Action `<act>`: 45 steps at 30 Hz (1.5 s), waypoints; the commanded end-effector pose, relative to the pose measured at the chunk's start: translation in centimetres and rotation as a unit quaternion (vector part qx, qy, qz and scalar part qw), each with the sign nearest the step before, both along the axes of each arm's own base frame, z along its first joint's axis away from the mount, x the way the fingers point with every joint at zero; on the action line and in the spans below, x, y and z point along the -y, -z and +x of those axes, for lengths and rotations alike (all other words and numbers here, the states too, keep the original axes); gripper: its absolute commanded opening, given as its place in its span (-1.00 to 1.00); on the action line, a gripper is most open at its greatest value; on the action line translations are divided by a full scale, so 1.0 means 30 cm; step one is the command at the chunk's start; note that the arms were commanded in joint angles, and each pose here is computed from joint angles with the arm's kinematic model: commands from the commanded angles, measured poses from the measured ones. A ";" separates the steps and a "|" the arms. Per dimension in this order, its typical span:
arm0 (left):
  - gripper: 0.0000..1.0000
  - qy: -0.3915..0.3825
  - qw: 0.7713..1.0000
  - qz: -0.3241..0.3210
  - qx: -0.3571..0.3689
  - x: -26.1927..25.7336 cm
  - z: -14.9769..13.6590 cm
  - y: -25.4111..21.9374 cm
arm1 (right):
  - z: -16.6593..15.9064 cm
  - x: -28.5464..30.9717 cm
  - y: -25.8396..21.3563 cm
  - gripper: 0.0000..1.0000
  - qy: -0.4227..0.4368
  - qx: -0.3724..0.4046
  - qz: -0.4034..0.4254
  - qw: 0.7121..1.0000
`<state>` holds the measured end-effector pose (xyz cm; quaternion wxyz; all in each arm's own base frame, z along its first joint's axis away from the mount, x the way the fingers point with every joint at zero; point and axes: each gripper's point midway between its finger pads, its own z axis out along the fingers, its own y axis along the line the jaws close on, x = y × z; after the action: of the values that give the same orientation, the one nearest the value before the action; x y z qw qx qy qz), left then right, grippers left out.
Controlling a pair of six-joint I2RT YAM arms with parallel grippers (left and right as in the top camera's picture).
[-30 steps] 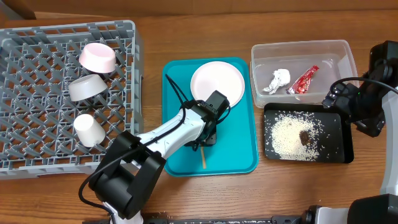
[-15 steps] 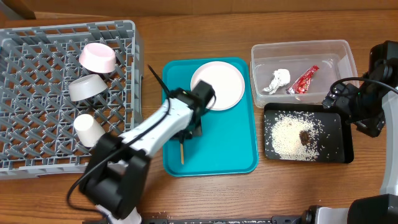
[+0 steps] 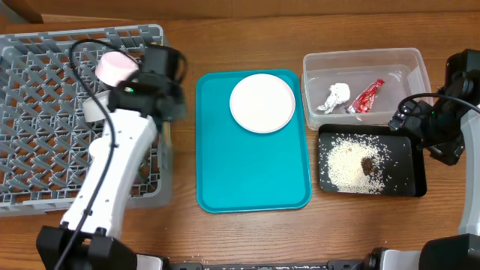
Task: Sort waste into correct bins and load items into the dishwasher
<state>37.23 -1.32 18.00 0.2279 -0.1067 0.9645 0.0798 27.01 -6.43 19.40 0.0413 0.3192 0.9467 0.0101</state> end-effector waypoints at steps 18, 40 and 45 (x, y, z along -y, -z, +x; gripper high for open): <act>0.33 0.185 0.975 -0.125 0.015 0.313 0.051 0.000 | 0.002 0.001 -0.021 0.99 -0.002 0.013 -0.002 1.000; 0.62 0.473 0.878 -0.037 -0.064 0.893 -0.002 0.507 | 0.003 -0.003 -0.021 1.00 -0.003 0.013 0.001 1.000; 0.02 0.468 0.873 -0.028 -0.132 0.836 -0.083 0.566 | 0.006 -0.002 -0.021 1.00 -0.003 0.015 0.001 1.000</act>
<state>35.24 -26.84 1.41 0.1227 0.3551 0.9250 -0.0572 27.03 -6.38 19.40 0.0414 0.3193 0.9467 0.0117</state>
